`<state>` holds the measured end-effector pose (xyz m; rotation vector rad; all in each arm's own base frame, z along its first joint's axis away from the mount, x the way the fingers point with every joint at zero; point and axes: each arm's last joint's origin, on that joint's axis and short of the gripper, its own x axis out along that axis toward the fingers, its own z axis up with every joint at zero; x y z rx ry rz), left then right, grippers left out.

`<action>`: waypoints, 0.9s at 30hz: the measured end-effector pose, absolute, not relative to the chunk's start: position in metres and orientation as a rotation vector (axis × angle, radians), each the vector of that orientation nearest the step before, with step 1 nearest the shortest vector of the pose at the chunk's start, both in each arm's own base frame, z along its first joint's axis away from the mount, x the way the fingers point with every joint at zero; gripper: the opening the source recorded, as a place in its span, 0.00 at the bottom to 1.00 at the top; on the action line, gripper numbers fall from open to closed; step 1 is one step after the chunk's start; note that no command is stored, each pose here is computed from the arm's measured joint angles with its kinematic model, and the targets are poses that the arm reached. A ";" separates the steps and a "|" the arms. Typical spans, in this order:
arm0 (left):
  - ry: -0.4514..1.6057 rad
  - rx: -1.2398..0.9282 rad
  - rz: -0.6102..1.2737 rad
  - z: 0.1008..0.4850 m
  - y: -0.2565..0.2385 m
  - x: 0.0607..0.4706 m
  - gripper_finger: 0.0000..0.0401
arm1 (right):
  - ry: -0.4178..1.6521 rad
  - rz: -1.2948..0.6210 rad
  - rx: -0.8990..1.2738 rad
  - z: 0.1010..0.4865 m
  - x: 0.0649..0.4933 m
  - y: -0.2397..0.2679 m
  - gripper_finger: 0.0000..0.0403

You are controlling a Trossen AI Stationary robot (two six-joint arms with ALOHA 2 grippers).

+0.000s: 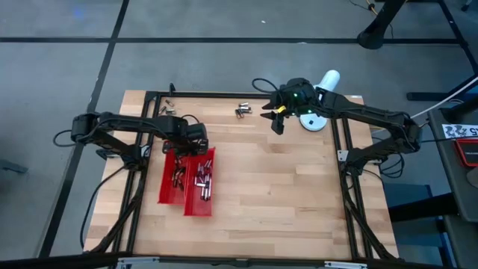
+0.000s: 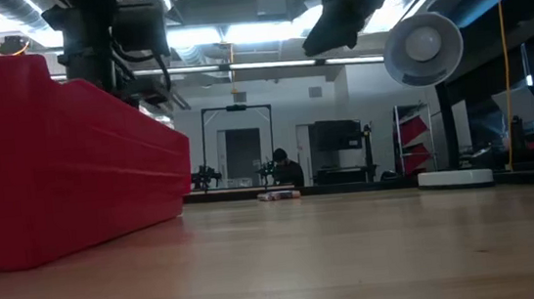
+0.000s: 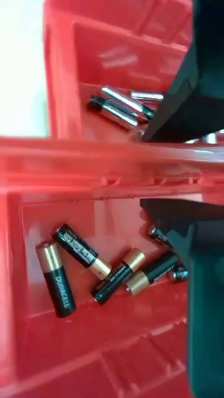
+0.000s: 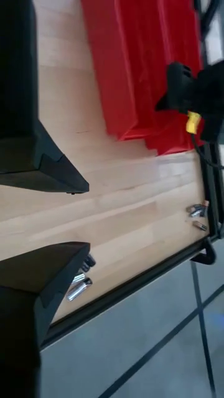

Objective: Sort batteries
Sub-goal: Move the bins from the center to the middle left side of the table, then adjust the batteries on the table

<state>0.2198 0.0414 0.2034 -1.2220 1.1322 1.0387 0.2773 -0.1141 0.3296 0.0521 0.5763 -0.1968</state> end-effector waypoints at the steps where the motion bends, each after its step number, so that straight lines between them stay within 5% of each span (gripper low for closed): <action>1: 1.137 -1.213 1.028 0.204 0.041 0.219 0.36 | 0.567 -0.200 0.060 0.329 0.279 -0.115 0.35; 9: 0.973 -1.124 0.897 0.247 0.043 0.199 0.48 | 0.529 -0.217 0.151 0.314 0.307 -0.121 0.35; 18: 0.608 -0.828 0.833 0.304 0.057 0.152 0.50 | 0.488 -0.277 0.047 0.328 0.380 -0.119 0.35; 27: 0.497 -0.596 0.788 0.322 0.087 0.131 0.50 | 0.715 -0.372 0.202 0.292 0.446 -0.166 0.35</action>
